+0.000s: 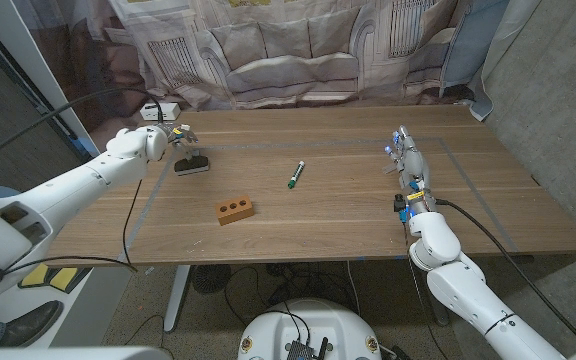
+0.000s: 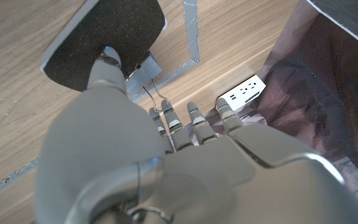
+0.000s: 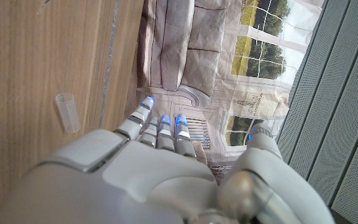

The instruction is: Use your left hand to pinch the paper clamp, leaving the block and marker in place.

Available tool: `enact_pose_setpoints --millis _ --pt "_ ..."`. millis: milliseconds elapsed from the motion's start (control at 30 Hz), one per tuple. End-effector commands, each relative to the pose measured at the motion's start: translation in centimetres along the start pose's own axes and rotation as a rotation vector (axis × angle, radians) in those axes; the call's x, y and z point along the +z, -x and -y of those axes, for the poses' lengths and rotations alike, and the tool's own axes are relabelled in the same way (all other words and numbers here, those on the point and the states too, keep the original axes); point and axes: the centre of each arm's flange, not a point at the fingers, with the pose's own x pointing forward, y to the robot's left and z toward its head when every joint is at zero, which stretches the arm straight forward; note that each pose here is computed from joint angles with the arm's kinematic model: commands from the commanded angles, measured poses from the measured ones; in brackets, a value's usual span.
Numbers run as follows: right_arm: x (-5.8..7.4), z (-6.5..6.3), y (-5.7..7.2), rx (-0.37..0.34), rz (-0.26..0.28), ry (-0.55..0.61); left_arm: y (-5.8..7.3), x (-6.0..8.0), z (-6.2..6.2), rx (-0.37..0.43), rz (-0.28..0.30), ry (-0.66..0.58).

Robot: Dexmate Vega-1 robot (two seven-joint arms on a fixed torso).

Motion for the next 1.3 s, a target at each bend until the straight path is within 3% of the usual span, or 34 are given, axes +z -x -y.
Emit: enact_pose_setpoints --millis 33,1300 --pt "0.06 0.11 -0.03 0.002 -0.008 0.000 0.01 0.04 0.48 0.014 -0.007 0.021" --pt "-0.22 0.36 0.08 0.001 -0.012 -0.006 0.45 0.33 0.21 0.079 -0.026 0.038"
